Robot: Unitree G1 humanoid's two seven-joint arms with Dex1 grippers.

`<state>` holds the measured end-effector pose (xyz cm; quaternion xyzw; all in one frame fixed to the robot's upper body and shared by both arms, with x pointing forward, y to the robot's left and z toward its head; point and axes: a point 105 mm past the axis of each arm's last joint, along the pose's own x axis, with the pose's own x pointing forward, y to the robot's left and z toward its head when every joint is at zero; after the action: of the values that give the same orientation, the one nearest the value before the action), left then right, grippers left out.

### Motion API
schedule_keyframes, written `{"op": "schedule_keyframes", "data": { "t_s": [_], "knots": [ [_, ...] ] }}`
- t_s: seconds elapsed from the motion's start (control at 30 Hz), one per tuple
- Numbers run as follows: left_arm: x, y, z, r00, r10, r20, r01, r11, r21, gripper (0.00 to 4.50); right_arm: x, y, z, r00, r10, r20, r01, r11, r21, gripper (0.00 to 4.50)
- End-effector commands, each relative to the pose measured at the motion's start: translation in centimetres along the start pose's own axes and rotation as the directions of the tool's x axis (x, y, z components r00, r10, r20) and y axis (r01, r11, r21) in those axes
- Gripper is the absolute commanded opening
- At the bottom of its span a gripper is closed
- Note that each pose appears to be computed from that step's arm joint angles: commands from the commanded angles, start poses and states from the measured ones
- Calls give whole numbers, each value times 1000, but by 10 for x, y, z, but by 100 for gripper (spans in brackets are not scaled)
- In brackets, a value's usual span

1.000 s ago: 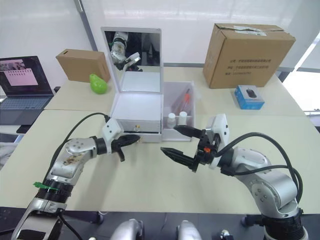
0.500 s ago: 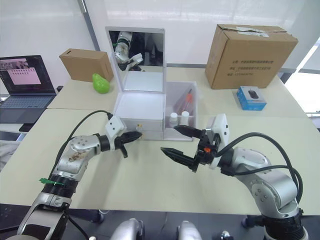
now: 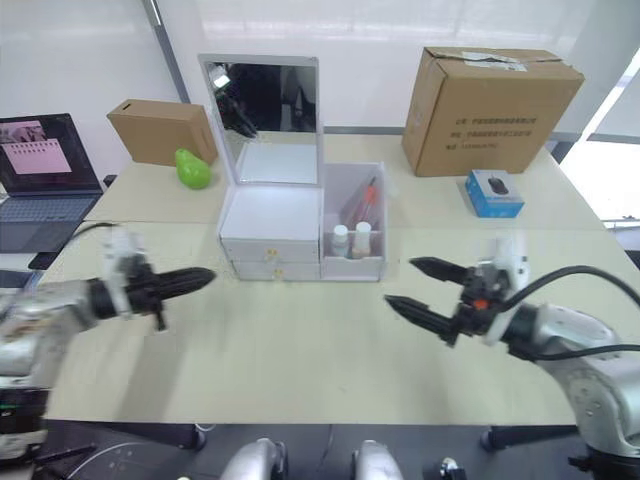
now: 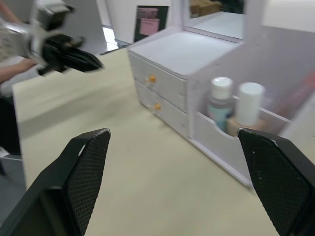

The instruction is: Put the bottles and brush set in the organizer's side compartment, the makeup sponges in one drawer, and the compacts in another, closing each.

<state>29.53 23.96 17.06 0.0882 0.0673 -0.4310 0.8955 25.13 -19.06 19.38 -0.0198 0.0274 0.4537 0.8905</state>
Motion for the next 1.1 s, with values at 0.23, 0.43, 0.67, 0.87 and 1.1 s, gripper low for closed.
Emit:
{"op": "schedule_keyframes", "data": {
  "t_s": [0.23, 0.43, 0.67, 0.87, 1.1],
  "knots": [
    [-134, 44, 1, 915, 389, -109, -384, 921, 67, 344, -92, -52, -21, 956, -259, -136, 254, 966, -54, 450],
    [-155, 47, -30, 872, 461, -166, -458, 887, 55, 445, -117, -63, -53, 920, -328, -216, 327, 944, -41, 450],
    [-147, 45, -32, 879, 456, -139, -456, 889, 30, 445, -110, -62, -51, 931, -322, -174, 321, 947, -35, 450],
    [-143, 49, -25, 874, 467, -137, -468, 883, 30, 445, -106, -60, -48, 934, -317, -165, 316, 948, -37, 450],
    [-141, 51, -21, 873, 470, -130, -470, 882, 37, 445, -103, -59, -45, 936, -319, -150, 317, 948, -37, 450]
  ]
}}
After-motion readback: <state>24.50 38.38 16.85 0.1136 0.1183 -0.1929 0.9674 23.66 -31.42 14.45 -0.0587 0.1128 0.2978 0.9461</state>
